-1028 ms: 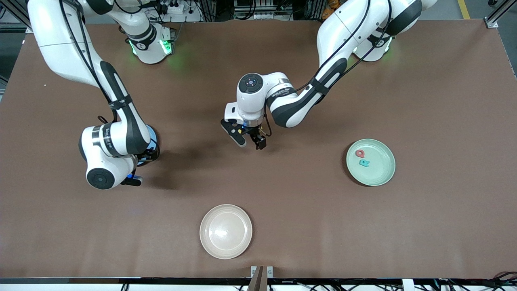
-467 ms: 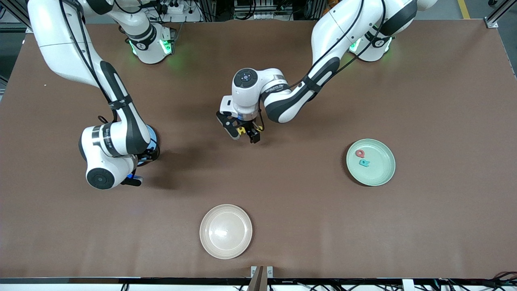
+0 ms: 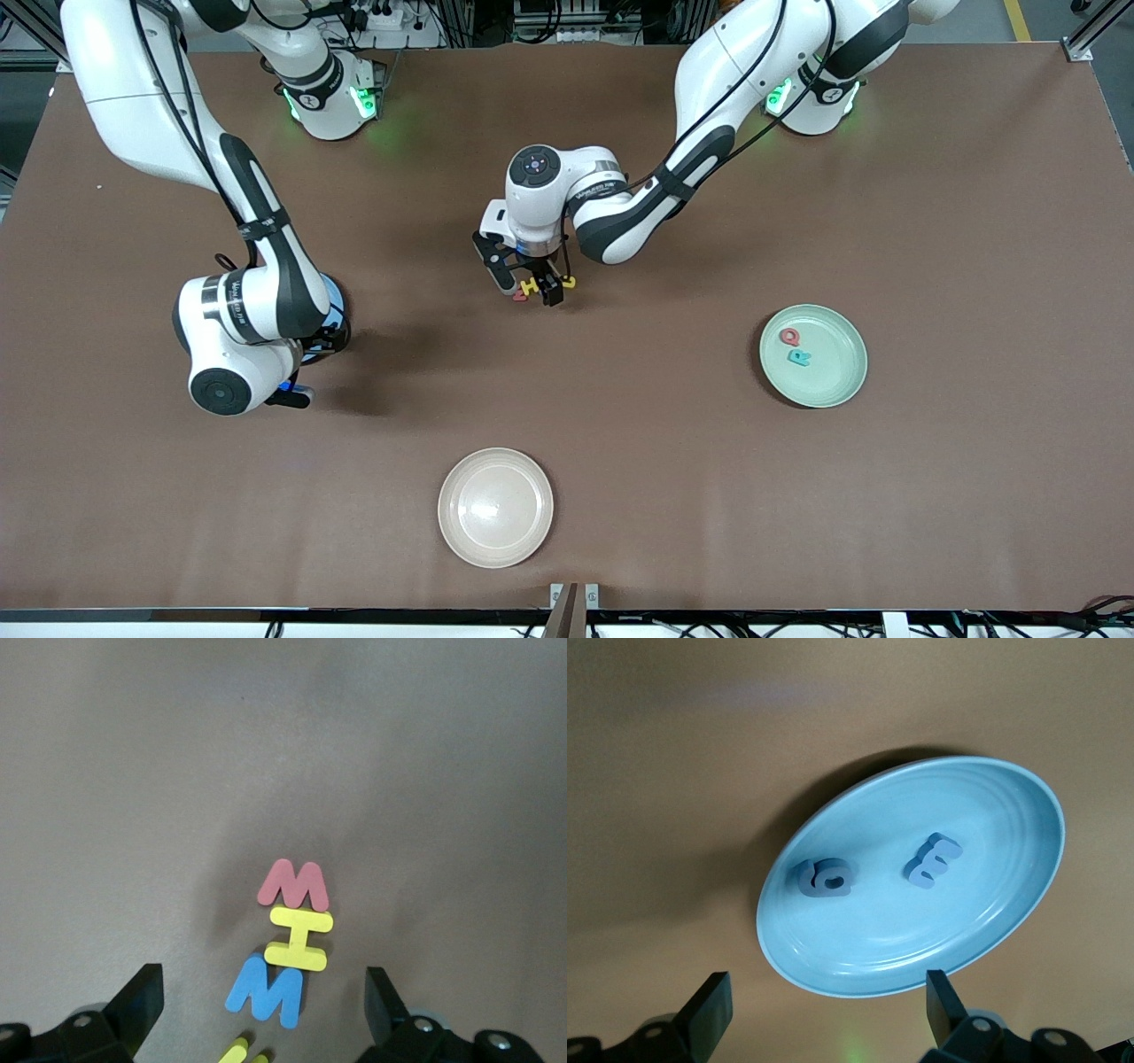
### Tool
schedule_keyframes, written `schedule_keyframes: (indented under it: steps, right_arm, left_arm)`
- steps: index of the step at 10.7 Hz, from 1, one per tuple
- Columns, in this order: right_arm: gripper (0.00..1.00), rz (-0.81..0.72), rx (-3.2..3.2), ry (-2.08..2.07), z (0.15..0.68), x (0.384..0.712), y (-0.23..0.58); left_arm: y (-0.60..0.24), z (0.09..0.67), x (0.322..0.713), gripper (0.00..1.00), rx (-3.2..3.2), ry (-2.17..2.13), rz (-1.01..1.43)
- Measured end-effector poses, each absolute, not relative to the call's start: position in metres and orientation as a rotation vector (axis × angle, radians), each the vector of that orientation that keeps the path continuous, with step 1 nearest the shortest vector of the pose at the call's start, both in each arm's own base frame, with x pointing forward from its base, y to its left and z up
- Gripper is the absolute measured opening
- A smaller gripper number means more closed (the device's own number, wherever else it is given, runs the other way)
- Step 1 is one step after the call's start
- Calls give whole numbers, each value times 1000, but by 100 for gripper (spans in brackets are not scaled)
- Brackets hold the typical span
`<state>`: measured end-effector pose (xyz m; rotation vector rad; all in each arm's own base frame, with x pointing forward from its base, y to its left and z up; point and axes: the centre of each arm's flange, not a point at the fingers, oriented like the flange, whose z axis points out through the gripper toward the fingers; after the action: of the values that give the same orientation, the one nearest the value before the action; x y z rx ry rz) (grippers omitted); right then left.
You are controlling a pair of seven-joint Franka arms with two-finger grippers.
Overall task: Sort upper and lower case letters into plates
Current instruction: 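Lower the left gripper and grasp the yellow H letter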
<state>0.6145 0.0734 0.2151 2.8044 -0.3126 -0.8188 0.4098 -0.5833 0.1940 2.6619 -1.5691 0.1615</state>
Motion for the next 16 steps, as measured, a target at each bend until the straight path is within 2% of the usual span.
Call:
schedule_keyframes:
  steps: [5, 16]
  right_arm:
    - [97, -819, 2805, -313, 215, 614, 73]
    - [97, -818, 2805, -313, 215, 615, 73]
  left_arm:
    - [-581, 191, 417, 100, 2627, -1559, 181]
    - [-586, 165, 401, 100, 2609, -1536, 110]
